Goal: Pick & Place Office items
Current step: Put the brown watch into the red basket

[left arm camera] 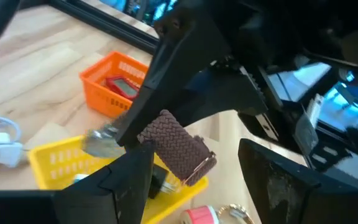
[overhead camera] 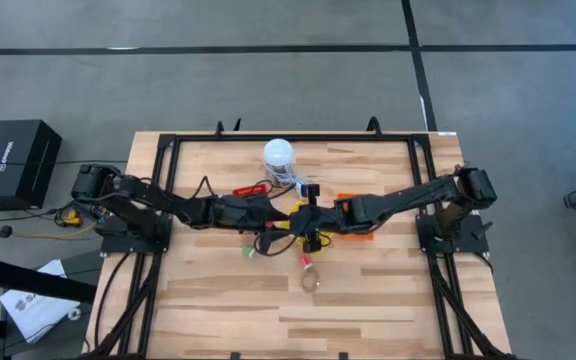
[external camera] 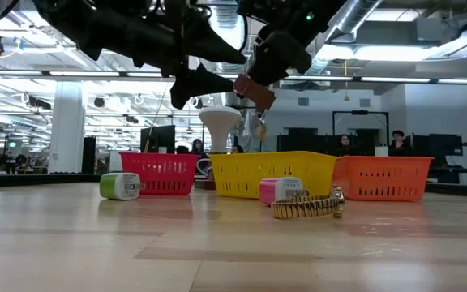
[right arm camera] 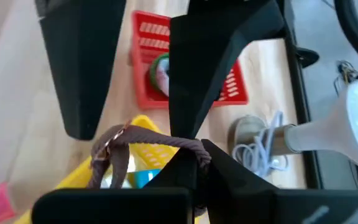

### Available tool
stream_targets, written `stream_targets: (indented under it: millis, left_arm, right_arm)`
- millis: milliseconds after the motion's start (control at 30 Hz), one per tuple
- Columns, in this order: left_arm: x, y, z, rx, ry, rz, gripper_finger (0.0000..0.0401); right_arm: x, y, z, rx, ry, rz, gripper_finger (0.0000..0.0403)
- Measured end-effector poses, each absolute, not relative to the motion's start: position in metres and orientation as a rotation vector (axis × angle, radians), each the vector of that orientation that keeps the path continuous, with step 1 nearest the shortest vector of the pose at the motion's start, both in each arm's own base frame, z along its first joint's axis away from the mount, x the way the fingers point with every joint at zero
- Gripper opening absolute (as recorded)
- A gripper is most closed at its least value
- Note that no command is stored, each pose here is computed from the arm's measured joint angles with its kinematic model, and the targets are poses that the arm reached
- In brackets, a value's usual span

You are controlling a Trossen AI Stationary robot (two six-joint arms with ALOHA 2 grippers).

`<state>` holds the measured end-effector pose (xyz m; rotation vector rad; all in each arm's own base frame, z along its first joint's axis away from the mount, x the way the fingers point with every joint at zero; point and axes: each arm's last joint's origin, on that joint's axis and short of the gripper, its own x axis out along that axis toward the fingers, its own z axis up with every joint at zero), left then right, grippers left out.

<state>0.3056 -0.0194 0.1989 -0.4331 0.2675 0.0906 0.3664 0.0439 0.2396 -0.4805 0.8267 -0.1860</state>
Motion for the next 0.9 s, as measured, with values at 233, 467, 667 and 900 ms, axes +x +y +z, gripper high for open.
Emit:
stream_targets:
  millis: [233, 467, 667, 900]
  left_arm:
    - [0.306, -0.007, 0.197, -0.453, 0.274, 0.16, 0.0231]
    - [0.304, -0.003, 0.191, -0.462, 0.332, 0.188, 0.0231]
    - [0.304, -0.004, 0.191, -0.394, 0.34, 0.174, 0.0231]
    - [0.304, -0.004, 0.191, -0.359, 0.342, 0.168, 0.0198]
  right_arm:
    - [0.363, 0.048, 0.238, -0.492, 0.86, -0.198, 0.0004]
    - [0.363, 0.052, 0.239, -0.514, 0.842, -0.227, 0.0005]
    - [0.366, 0.045, 0.241, -0.51, 0.826, -0.268, 0.0005]
    - [0.37, 0.042, 0.245, -0.518, 0.774, -0.271, 0.0006]
